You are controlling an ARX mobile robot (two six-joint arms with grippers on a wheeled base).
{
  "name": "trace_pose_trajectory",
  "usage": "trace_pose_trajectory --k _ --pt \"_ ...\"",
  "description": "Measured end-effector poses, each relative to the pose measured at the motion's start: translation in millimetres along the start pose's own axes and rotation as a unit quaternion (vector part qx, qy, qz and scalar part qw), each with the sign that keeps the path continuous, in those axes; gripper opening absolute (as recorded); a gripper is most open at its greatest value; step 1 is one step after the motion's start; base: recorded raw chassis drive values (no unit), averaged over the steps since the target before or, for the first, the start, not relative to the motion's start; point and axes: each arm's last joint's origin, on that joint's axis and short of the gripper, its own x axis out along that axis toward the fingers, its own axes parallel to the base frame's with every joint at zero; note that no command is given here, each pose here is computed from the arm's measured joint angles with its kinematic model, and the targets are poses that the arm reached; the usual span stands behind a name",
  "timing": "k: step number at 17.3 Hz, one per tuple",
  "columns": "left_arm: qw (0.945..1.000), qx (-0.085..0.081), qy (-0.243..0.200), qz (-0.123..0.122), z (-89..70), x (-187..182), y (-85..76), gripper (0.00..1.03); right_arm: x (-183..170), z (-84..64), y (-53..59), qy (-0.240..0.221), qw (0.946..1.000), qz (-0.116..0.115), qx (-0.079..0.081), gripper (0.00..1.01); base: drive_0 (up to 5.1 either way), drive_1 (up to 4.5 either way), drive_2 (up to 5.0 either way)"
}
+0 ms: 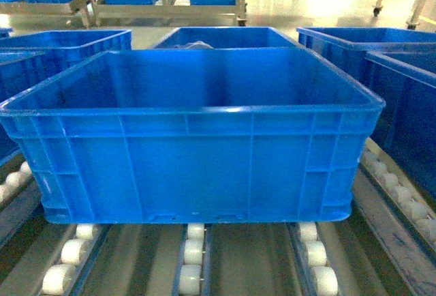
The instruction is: Place box next to blue box on left shelf
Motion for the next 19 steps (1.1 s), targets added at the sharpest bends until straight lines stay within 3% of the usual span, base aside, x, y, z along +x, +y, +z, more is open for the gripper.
trace_pose_trajectory --k 2,4,6,19 --pt "1.0000 0.000 0.008 0.000 -2.7 -8 0.0 0.01 -8 -2.5 -2.9 0.007 1.0000 0.004 0.000 0.01 0.0 0.00 0.0" --pt "1.0000 0.000 0.007 0.000 -2.5 -18 0.0 0.01 -17 -1.1 -14.8 0.003 1.0000 -0.007 0.000 0.01 0.0 0.00 0.0" --pt "1.0000 0.000 0.002 0.000 -0.4 -23 0.0 0.01 -23 -0.3 -13.4 0.003 1.0000 0.002 0.000 0.01 0.0 0.00 0.0" --pt "1.0000 0.000 -0.008 -0.001 6.4 -49 -0.1 0.01 -48 6.9 -13.5 -0.011 0.9999 0.002 0.000 0.01 0.0 0.00 0.0"
